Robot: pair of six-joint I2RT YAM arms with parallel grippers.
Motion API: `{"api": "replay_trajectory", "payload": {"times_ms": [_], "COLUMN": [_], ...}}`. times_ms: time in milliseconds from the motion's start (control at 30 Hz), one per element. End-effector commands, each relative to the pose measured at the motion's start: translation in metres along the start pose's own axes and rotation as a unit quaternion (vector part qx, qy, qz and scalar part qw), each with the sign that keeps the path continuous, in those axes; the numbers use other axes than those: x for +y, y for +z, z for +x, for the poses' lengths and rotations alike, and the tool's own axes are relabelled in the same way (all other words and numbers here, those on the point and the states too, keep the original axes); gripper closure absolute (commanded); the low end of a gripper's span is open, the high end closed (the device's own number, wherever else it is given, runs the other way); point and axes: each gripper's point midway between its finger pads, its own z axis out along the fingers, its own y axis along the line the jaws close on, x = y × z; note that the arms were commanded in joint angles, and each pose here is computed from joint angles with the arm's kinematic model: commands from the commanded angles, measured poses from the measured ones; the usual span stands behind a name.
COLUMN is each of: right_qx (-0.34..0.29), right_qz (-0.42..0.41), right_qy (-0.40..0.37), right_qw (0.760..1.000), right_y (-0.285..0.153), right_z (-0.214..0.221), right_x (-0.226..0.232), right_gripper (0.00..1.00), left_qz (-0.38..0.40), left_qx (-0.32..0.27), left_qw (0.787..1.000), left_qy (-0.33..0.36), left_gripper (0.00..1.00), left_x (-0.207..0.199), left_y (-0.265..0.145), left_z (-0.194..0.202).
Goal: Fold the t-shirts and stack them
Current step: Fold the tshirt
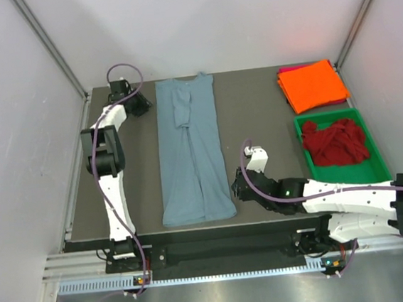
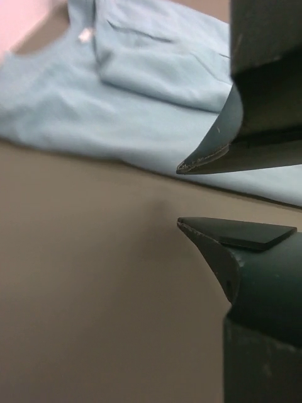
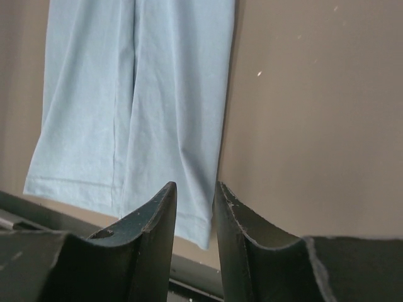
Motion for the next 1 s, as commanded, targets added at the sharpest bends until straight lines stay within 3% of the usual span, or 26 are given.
{"api": "replay_trajectory", "payload": {"times_ms": [0,67,100,167,200,233,400,533,600,733,867,900,967], "right_qx": [0.023,0.049,0.056,0.075,0.075,0.080,0.071,0.065,0.070,0.072,0.064,0.061,0.060], "right_qz": [-0.034,-0.042,-0.044,-0.050,-0.052,-0.048,-0.086,-0.097,-0.097,-0.114,-0.111,-0.110,-0.104], "right_qy": [0.006,-0.006,-0.013,-0.035,-0.039,-0.045,-0.044,-0.040,-0.039,-0.036,-0.042,-0.043,-0.050], "right_qw": [0.999,0.998,0.997,0.995,0.995,0.995,0.993,0.992,0.992,0.990,0.991,0.991,0.992], "right_y": [-0.004,-0.006,-0.007,-0.009,-0.012,-0.014,-0.033,-0.039,-0.039,-0.042,-0.043,-0.042,-0.039], "right_z": [-0.001,0.010,0.013,0.019,0.015,0.014,-0.004,-0.011,-0.008,-0.003,-0.005,-0.006,-0.007], "right_x": [0.020,0.021,0.020,0.020,0.024,0.021,0.037,0.040,0.038,0.038,0.031,0.031,0.026], "right_gripper": [0.69,0.68,0.68,0.67,0.67,0.67,0.67,0.66,0.66,0.66,0.66,0.66,0.66], "left_qz": [-0.094,-0.093,-0.109,-0.086,-0.065,-0.039,-0.112,-0.115,-0.130,-0.062,-0.052,-0.060,-0.078], "left_qx": [-0.007,0.005,0.051,0.044,0.075,0.075,0.145,0.162,0.174,0.190,0.214,0.226,0.238], "left_qw": [0.996,0.996,0.993,0.995,0.995,0.995,0.980,0.976,0.973,0.977,0.975,0.972,0.968], "left_qy": [-0.001,0.002,-0.005,0.015,0.024,0.050,0.081,0.085,0.081,0.078,0.012,-0.010,-0.018], "left_gripper": [0.61,0.60,0.60,0.59,0.59,0.59,0.60,0.60,0.61,0.67,0.74,0.83,0.87], "left_x": [0.006,-0.008,0.007,-0.013,-0.003,-0.023,0.009,0.020,0.034,0.003,0.002,0.009,0.020], "left_y": [-0.072,-0.106,-0.116,-0.150,-0.155,-0.174,-0.224,-0.256,-0.267,-0.281,-0.282,-0.282,-0.280], "left_z": [-0.009,0.002,0.040,0.056,0.095,0.107,0.193,0.225,0.241,0.271,0.299,0.311,0.324]}}
